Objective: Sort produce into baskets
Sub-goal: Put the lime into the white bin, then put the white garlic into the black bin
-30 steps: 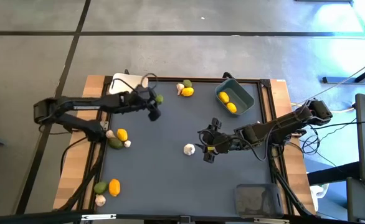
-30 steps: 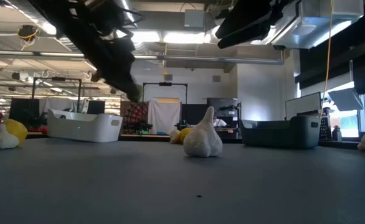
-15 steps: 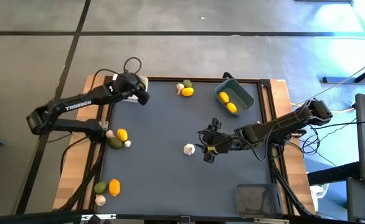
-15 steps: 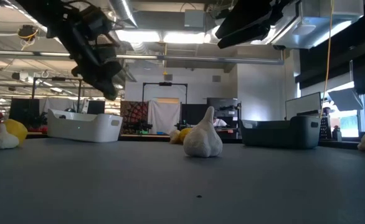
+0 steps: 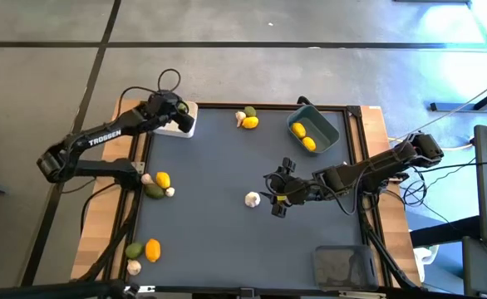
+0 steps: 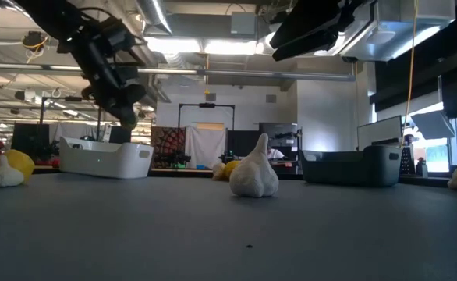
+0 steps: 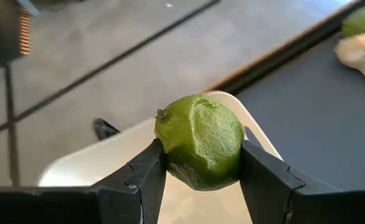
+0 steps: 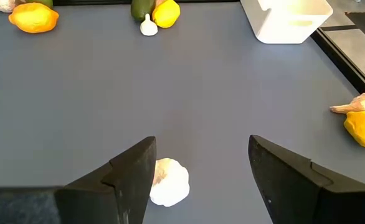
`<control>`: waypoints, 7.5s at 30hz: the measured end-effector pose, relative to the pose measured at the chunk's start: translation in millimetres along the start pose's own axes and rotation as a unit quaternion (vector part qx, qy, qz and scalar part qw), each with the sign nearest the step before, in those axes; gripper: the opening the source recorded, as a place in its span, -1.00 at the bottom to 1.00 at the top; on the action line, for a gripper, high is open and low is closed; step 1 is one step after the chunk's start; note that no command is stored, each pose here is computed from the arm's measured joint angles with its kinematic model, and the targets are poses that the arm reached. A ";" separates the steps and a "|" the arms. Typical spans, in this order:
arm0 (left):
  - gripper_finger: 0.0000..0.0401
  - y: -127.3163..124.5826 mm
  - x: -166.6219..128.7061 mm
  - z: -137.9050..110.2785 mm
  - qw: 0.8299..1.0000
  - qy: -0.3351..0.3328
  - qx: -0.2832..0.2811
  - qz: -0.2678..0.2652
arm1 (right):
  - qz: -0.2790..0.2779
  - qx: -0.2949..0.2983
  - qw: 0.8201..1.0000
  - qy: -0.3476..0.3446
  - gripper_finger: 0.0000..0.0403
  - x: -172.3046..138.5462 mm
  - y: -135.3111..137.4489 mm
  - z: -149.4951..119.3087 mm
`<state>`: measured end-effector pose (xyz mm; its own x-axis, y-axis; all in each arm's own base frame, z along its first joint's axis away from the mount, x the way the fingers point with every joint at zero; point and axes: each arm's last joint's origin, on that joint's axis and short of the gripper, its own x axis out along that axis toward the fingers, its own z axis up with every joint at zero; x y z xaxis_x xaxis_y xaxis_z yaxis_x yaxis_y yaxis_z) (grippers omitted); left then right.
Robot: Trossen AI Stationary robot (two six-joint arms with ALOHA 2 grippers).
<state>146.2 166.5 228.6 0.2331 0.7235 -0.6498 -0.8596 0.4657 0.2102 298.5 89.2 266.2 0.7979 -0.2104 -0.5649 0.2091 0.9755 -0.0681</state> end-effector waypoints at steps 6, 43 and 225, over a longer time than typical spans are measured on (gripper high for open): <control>-0.15 -6.3 19.7 -5.6 0.998 0.040 0.007 -0.045 | 0.000 0.000 1.000 0.000 0.26 -0.1 0.0 0.1; 0.13 -18.3 67.3 -32.5 0.986 0.163 0.023 -0.036 | 0.000 0.000 1.000 -0.001 0.26 -0.1 0.0 0.2; 0.73 -6.1 34.5 -38.3 0.974 0.216 0.015 -0.064 | 0.029 0.069 0.992 0.103 -0.92 16.8 7.9 -22.2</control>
<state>142.1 169.1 176.9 0.1191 0.3792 -0.9176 -0.8212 0.5571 0.1236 301.0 94.8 237.9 0.6812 -0.1231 -0.7217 0.2525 0.9648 0.0738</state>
